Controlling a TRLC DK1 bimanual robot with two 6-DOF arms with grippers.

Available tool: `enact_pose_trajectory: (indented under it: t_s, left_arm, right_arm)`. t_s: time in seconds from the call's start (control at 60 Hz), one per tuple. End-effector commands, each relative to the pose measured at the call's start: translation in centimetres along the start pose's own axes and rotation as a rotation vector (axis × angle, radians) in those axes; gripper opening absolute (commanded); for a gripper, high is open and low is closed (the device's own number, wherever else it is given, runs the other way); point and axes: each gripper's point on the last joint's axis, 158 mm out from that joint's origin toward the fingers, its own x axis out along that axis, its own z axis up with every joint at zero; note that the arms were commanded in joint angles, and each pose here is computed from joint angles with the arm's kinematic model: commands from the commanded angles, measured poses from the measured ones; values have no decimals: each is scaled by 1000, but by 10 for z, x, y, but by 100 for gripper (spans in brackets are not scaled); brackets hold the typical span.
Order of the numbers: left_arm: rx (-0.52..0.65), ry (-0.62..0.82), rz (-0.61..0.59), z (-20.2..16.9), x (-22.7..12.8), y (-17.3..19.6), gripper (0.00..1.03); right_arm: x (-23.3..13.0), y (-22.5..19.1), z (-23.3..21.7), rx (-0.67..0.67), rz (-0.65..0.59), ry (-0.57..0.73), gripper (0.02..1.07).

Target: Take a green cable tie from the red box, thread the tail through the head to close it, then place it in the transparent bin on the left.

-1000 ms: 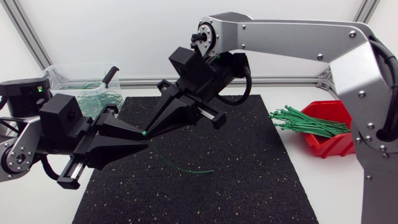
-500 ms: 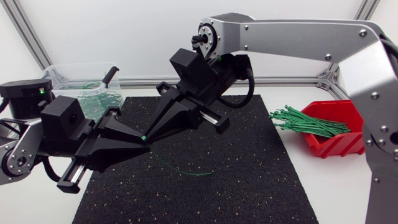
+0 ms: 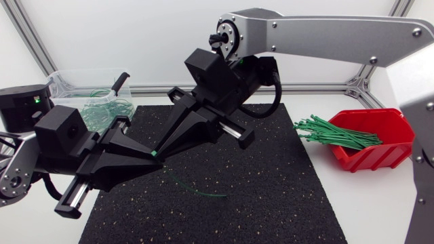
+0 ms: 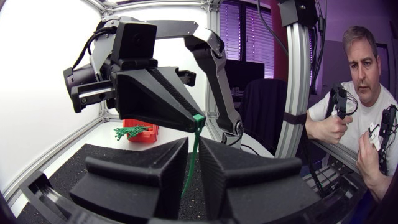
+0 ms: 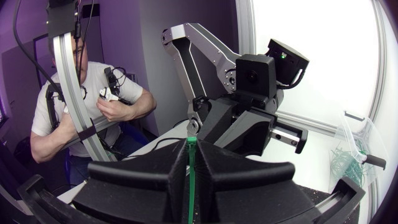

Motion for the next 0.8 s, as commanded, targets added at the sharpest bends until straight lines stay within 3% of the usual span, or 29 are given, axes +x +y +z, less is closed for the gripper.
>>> enact_pose_trajectory:
  t_s: [0.0,0.417,0.617,0.783]
  left_arm:
    - [-30,-4,-22,-4,1,-9,7]
    - [-63,-3,-17,-2,1,-7,3]
    - [-159,9,27,-9,-2,19,3]
    - [-181,33,93,-18,-4,35,3]
  right_arm:
    - [3,6,-1,-8,13,-5,7]
    - [0,-1,-3,-5,3,-17,8]
    - [-19,-23,-4,11,-55,-36,33]
    - [-47,-53,-12,34,-123,-38,34]
